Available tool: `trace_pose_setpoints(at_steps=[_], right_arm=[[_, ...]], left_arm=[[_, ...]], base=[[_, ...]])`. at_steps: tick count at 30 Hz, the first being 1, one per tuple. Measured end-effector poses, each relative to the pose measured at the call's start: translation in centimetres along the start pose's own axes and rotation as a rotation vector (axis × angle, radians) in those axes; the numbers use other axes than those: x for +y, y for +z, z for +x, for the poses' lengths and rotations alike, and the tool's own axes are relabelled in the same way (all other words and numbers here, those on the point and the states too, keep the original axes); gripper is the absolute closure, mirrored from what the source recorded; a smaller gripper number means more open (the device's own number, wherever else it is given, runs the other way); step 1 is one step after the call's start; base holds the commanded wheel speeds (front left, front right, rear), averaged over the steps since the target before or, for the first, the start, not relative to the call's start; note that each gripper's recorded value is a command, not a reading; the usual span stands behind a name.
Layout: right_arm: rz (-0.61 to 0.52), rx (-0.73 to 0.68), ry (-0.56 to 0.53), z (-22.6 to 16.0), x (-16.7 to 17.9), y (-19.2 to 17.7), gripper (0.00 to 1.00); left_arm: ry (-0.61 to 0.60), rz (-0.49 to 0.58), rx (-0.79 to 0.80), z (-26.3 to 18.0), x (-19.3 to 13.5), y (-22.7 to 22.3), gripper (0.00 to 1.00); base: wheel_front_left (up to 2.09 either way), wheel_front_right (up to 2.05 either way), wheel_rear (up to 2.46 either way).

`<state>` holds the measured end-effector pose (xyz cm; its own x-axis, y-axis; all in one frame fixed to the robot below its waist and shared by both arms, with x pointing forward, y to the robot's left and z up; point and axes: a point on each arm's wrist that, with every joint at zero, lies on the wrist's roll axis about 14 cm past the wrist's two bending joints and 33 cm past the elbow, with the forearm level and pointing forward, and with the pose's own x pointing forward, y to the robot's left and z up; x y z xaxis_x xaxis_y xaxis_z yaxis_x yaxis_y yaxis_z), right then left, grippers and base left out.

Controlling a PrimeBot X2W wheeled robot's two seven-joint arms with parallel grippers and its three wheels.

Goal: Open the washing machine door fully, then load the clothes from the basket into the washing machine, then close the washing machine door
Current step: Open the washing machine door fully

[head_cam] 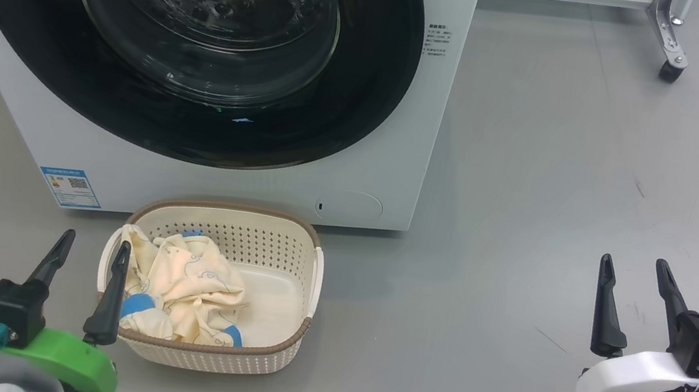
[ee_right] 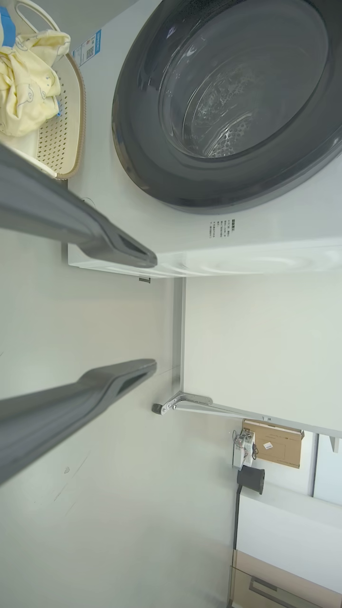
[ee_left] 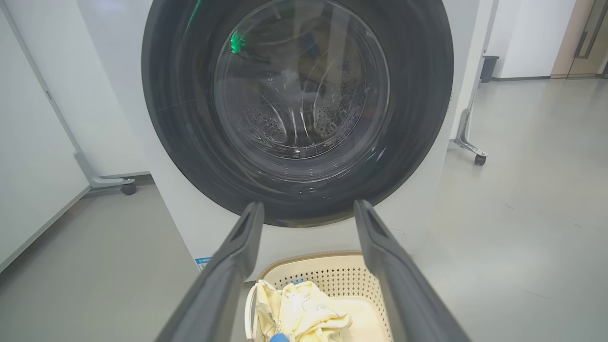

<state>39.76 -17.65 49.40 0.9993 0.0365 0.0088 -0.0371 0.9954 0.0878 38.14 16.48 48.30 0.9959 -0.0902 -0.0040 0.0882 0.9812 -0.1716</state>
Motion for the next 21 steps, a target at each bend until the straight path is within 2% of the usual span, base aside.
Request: trace_pose_setpoints(at_steps=[20,21], right_arm=[[0.012,-0.007,0.003,0.0,0.14,0.14,0.0],[0.014,-0.007,0.002,0.0,0.16,0.12,0.53]], left_arm=[[0.004,0.005,-0.004,-0.01,0.2,0.11,0.0],[0.005,0.007,-0.004,-0.01,0.24,0.11,0.0]], base=[[0.09,0.09,-0.18],[0.0,0.0,0.0]])
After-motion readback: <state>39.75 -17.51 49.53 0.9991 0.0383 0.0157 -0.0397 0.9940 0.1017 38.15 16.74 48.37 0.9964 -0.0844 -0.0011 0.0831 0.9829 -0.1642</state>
